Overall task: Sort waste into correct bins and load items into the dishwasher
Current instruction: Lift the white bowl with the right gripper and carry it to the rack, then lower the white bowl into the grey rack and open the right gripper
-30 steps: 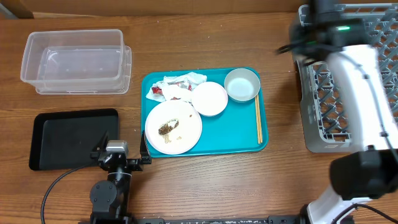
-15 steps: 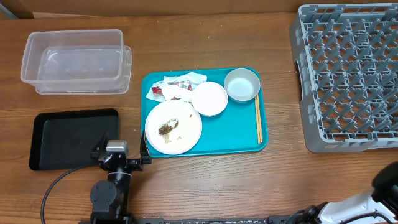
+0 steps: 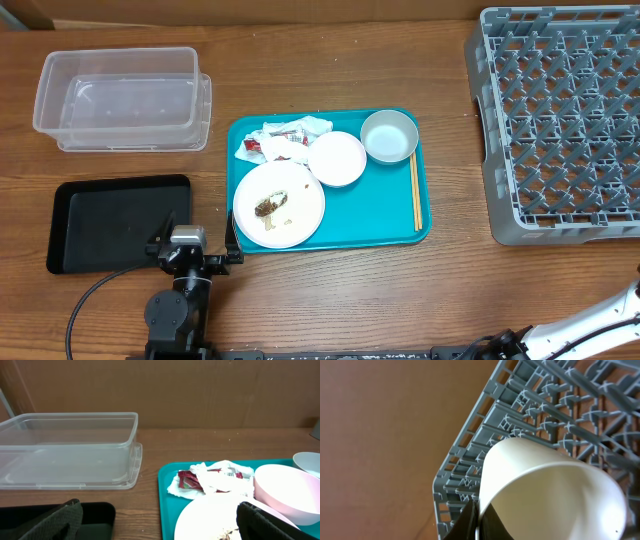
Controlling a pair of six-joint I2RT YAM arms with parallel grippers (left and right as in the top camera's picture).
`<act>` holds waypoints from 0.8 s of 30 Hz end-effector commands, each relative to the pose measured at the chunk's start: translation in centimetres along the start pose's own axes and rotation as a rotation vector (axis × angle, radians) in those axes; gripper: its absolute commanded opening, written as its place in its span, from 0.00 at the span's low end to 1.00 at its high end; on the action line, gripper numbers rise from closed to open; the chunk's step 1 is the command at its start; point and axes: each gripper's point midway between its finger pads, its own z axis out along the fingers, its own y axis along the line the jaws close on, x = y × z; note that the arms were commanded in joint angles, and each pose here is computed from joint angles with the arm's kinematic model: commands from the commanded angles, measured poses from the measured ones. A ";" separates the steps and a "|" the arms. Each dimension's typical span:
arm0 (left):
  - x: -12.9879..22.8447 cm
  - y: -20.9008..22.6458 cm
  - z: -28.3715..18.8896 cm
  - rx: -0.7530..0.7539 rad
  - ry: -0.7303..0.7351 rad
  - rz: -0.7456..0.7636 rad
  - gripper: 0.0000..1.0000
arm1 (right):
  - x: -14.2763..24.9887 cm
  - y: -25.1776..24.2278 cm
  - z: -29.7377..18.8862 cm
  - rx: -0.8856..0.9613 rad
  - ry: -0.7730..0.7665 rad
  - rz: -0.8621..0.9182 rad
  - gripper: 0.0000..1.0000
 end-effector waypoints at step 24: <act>-0.1 0.0 0.0 0.003 -0.008 -0.007 1.00 | 0.3 -7.6 1.7 0.006 0.002 0.105 0.04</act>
